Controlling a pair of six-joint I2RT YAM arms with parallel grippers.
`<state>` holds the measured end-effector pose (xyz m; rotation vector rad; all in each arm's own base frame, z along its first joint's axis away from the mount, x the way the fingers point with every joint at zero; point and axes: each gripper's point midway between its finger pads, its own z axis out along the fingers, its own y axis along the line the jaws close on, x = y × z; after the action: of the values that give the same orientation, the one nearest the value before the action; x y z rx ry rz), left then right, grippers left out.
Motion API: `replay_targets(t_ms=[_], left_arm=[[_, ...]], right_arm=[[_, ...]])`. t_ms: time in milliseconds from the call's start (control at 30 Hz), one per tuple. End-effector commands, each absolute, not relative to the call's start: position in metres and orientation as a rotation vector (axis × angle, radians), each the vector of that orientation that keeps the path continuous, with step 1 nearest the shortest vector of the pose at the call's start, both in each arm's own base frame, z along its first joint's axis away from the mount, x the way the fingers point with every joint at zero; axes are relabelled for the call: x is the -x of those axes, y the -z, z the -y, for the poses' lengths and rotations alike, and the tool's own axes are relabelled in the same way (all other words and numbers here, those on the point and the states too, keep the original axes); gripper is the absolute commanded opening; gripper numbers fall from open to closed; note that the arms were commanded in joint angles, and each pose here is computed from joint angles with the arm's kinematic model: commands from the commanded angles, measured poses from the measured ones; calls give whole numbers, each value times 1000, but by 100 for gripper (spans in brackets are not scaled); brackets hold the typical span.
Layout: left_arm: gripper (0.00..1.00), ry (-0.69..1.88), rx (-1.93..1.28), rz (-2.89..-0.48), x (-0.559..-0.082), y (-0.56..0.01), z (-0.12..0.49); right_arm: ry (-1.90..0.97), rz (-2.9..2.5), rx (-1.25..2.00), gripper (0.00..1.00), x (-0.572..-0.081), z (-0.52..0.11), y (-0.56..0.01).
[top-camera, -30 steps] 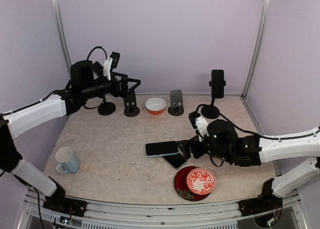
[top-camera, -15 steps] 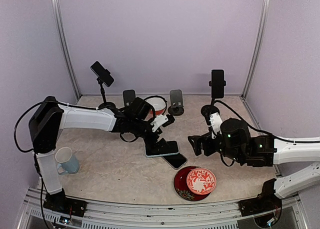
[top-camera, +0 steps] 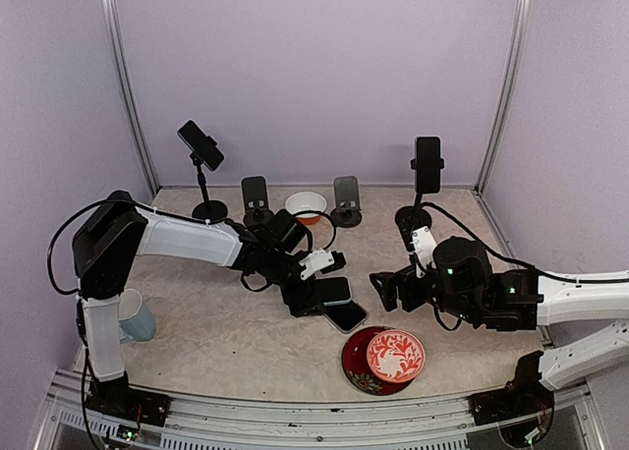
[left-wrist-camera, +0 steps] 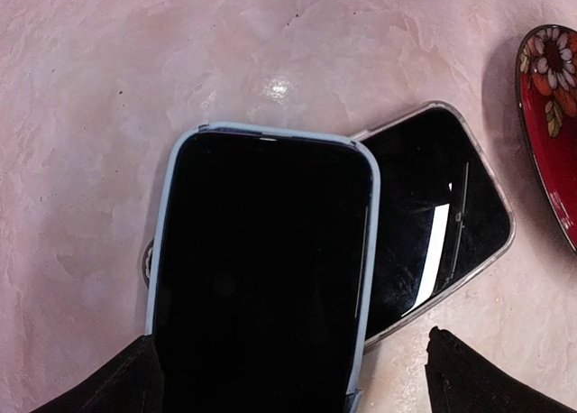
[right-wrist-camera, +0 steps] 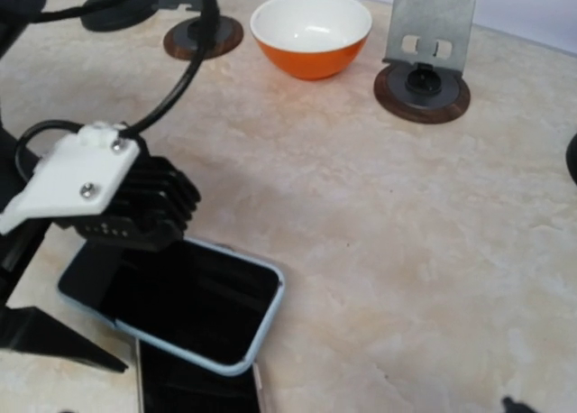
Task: Place the phone on the phone stand
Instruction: Pick up the phone from the phone.
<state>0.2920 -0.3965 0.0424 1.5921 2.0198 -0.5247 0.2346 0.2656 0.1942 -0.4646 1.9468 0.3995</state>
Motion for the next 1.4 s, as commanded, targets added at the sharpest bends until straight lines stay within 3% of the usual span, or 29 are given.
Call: replay_targets(t_ms=[0,333,1067,1367], left_arm=[[99,414,-1607,-2066,-296,-23,389],[99,382,-1489,-1898,-311,-78,391],[98,426,-1553,-2061,-312,-20,384],[74,439,-1527,-2082,-315,-22,385]], right_arm=[[-414,-1943,466,100,-236,-267,-194],[-428,-1935,454,100,-234,-263,-193],[-458,-1951,427,100,-228,-255,-184],[-471,-1945,457,100,-230,-266,-185]])
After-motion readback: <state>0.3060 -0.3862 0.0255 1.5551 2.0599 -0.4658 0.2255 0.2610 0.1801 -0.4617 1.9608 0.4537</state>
